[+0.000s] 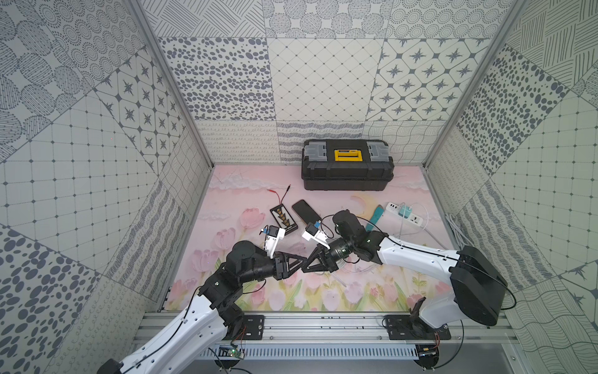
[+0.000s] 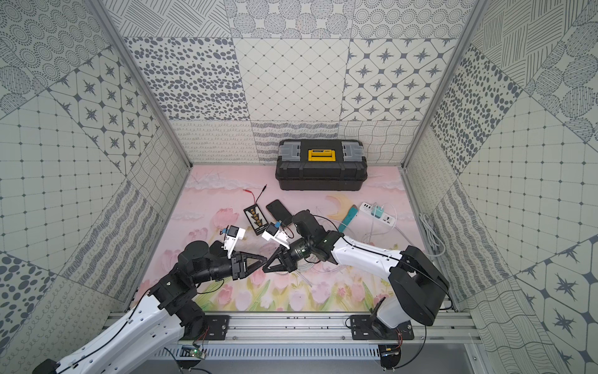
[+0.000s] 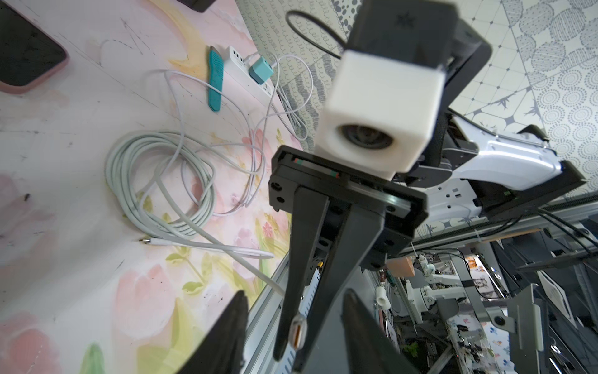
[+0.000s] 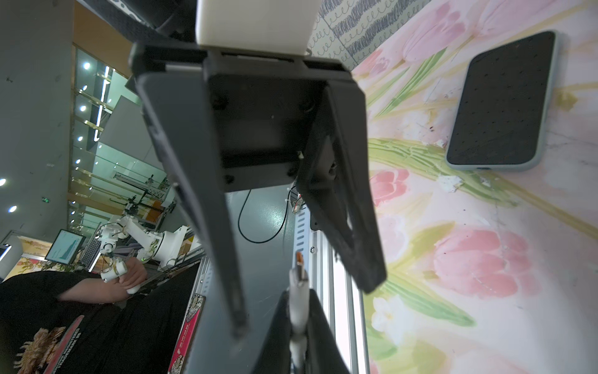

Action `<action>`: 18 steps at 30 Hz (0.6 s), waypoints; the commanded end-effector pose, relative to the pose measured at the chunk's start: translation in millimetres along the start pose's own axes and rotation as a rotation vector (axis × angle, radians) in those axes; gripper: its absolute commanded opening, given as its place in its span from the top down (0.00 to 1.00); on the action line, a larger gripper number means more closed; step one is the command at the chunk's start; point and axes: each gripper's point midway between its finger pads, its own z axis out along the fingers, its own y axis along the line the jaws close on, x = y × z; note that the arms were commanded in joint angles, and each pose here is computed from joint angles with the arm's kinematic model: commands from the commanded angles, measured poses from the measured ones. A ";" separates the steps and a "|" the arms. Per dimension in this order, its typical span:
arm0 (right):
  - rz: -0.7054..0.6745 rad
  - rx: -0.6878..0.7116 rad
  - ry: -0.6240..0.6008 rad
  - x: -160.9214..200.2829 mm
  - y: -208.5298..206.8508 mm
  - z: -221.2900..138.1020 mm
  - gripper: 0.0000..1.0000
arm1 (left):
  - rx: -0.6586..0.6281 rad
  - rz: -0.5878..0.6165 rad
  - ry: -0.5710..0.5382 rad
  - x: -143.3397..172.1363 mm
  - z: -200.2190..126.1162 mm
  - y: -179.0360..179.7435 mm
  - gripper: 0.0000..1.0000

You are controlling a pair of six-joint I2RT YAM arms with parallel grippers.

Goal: Plug the charging cable into the phone
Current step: Pick up the charging cable from the center of the board, then pick up the phone at the center of the board.

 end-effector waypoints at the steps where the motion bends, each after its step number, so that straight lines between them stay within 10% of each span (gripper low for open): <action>1: -0.026 0.098 -0.059 -7.3 -14.7 -13.1 1.00 | -0.428 -0.175 -0.170 -15.2 -37.6 59.9 0.01; 5: -0.001 0.249 -0.089 -6.3 -44.7 -24.8 1.00 | -0.743 -0.332 -0.266 -12.2 -88.2 93.1 0.01; 10: -0.008 0.346 -0.101 -11.5 -56.2 -32.0 1.00 | -1.027 -0.564 -0.123 16.6 -106.3 126.6 0.01; 18: -0.003 0.484 -0.154 -19.0 -70.5 -46.5 1.00 | -1.192 -0.919 -0.014 39.4 -108.1 168.8 0.01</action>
